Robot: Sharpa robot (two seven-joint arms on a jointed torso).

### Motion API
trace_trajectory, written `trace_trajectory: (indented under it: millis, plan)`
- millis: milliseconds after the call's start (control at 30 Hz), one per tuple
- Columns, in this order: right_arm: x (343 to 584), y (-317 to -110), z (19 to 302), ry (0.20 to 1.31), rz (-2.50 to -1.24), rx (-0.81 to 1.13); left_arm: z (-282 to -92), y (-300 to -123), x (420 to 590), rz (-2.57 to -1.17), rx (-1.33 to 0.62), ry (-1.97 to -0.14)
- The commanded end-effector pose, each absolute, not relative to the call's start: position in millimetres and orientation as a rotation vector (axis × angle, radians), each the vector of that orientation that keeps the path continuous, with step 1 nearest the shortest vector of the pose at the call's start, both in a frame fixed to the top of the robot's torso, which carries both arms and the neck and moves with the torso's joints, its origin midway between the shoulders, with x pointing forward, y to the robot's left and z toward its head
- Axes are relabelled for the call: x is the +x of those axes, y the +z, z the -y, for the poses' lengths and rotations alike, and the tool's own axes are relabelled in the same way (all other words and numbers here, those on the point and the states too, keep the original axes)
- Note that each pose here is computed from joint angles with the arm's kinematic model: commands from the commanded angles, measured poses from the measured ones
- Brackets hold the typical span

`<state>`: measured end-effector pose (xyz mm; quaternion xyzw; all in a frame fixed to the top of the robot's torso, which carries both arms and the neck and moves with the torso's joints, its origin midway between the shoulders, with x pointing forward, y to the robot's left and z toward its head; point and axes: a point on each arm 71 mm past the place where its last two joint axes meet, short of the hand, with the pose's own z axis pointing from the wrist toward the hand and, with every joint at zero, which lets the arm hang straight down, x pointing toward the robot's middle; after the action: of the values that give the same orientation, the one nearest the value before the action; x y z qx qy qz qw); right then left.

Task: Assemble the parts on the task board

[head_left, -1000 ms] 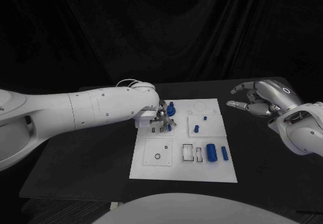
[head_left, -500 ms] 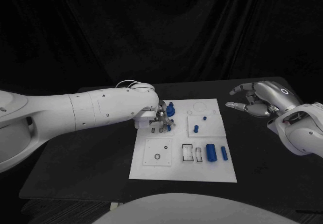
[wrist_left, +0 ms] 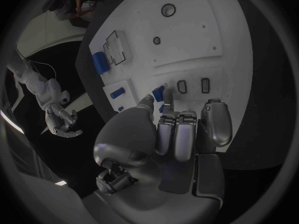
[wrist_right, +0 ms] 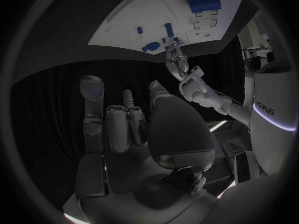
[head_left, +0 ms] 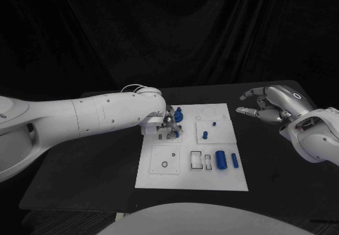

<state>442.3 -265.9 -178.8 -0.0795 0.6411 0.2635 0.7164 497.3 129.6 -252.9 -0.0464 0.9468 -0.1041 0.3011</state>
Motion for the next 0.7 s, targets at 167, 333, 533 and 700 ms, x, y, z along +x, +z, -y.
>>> trace_trajectory:
  millis: [167,333,533,700]
  plan:
    - [441.7,-180.0,265.9,0.582,-1.423,-0.174,-126.1,-254.7,496.0,-2.524,-0.101,-0.305]
    - [441.9,-180.7,265.8,0.591,-1.424,-0.166,-125.9,-255.6,495.4,-2.531,-0.095,-0.3]
    - [442.2,-180.9,265.8,0.597,-1.421,-0.161,-126.2,-256.7,494.9,-2.54,-0.09,-0.292]
    - [442.7,-181.3,265.8,0.598,-1.422,-0.161,-126.5,-257.7,494.8,-2.545,-0.089,-0.288]
